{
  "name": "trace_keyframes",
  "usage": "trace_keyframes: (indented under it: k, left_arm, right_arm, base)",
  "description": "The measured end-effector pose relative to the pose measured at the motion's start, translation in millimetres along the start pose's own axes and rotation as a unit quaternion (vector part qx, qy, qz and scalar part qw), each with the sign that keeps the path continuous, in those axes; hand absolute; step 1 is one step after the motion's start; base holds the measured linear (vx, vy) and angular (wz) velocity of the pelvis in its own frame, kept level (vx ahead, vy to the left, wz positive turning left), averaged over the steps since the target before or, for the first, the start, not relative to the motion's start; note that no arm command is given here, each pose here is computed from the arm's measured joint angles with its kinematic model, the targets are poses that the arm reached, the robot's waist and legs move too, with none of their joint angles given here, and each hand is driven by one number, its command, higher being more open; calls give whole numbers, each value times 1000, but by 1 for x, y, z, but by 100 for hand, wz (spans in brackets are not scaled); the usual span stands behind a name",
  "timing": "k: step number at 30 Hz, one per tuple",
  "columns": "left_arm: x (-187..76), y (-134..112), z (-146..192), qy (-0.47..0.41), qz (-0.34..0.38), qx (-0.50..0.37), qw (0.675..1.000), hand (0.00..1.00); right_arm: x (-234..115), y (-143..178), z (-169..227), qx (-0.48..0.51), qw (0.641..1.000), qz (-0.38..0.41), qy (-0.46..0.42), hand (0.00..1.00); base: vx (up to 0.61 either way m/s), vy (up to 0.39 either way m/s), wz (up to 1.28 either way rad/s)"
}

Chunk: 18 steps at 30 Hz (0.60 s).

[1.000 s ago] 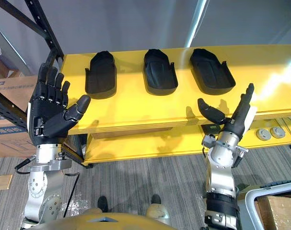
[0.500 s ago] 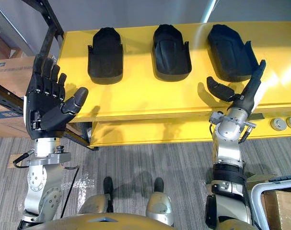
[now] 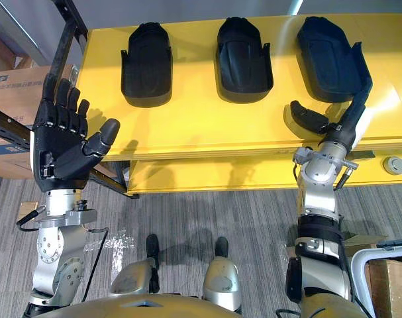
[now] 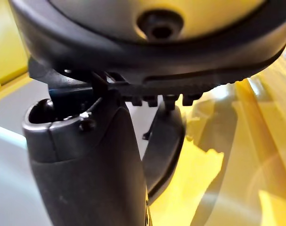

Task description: Walk over and take three plastic housings, then place them on the shelf

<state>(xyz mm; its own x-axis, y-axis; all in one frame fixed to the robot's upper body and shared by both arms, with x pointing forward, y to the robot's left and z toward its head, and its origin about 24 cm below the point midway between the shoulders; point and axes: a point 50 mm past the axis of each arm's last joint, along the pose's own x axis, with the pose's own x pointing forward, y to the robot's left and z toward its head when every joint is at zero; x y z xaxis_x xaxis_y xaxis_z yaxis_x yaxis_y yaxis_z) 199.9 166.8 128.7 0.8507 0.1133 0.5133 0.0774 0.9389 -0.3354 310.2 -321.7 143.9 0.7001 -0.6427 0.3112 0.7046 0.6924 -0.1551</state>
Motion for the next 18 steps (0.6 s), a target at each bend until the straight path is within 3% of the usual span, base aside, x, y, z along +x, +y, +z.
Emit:
trace_keyframes:
  k: [18]
  left_arm:
    - [5,3,4,-14,7,7,1000,100]
  right_arm:
    - [30,-10,25,12,999,-37,-19,100]
  base:
    - [-13,6,4]
